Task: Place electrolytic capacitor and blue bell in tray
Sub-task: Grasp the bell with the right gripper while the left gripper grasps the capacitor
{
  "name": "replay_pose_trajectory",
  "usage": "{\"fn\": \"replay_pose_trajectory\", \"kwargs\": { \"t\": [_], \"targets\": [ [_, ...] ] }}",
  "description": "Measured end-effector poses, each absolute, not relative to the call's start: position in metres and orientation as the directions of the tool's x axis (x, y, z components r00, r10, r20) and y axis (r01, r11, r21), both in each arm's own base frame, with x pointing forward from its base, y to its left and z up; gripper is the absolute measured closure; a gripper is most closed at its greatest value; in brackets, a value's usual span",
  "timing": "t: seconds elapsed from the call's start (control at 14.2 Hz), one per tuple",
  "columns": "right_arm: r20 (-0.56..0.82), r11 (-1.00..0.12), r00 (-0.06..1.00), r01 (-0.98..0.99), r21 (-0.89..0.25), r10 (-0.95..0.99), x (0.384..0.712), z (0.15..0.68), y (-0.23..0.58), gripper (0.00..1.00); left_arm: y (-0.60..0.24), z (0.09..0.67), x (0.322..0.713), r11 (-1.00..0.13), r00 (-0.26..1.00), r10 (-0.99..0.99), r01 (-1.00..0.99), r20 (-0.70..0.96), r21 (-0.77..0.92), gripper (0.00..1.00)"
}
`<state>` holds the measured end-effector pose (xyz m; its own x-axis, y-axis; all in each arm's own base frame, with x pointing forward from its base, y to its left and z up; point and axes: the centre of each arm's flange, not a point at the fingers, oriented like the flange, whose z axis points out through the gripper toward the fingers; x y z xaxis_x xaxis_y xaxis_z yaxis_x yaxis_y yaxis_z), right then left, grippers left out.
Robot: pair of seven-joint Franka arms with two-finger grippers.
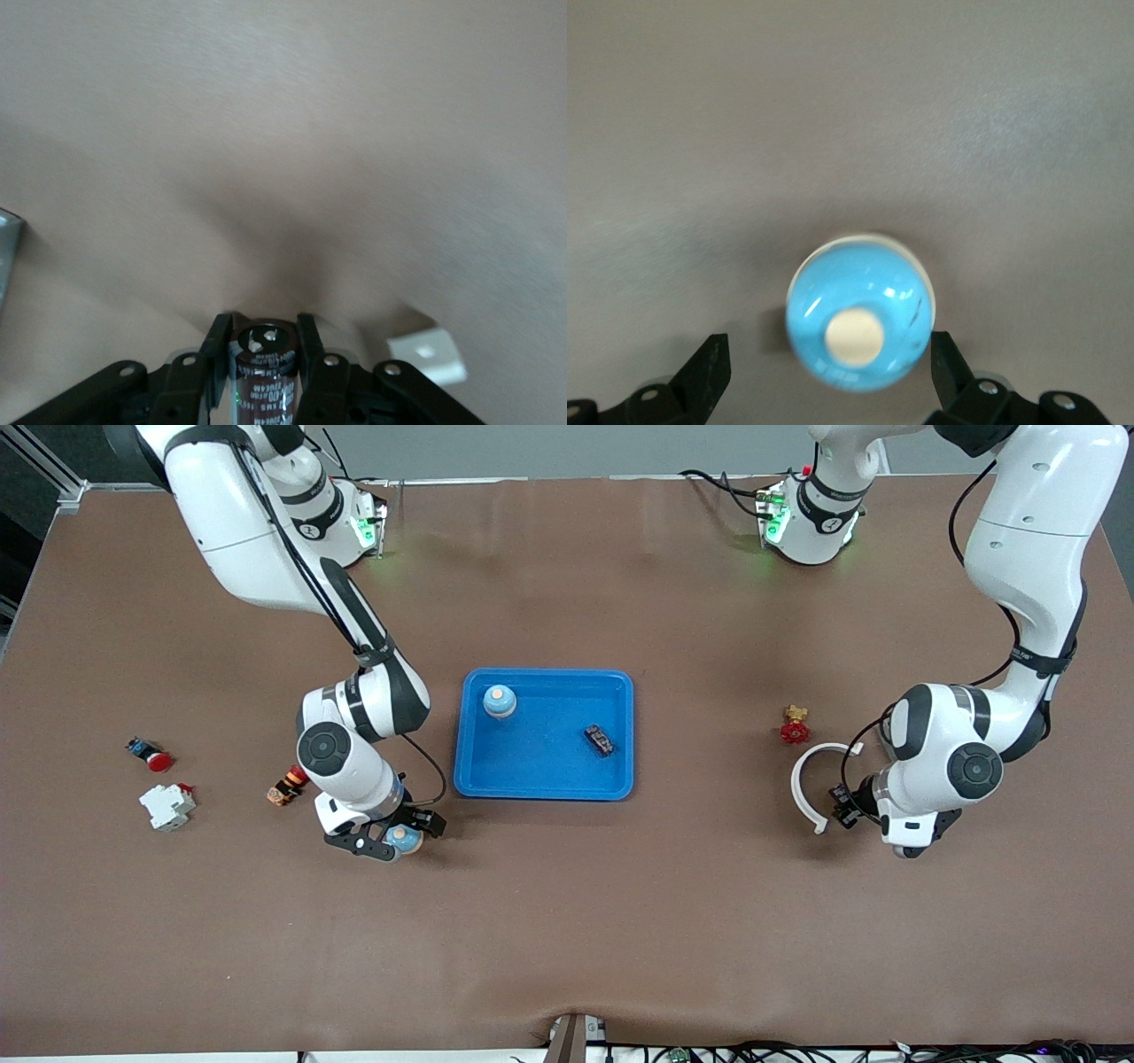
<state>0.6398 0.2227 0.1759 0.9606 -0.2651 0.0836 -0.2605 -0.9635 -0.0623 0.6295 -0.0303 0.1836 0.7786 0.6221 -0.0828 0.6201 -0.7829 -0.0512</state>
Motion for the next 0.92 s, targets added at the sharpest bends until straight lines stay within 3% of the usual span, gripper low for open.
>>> {"fn": "replay_pose_trajectory", "kwargs": {
  "t": [0.49,0.92],
  "targets": [
    [0.070,-0.972,0.969,-0.234,-0.027,-0.236,0.656,0.174,0.211,0.00,-0.107,0.264,0.628,-0.827,0.825,0.561,0.562,-0.065,-0.002,0.65],
    [0.056,-0.979,0.977,-0.205,-0.013,-0.206,0.665,0.178,0.190,0.01,-0.250,0.310,0.585,-0.819,0.816,0.570,0.573,-0.100,0.011,0.65]
  ]
}}
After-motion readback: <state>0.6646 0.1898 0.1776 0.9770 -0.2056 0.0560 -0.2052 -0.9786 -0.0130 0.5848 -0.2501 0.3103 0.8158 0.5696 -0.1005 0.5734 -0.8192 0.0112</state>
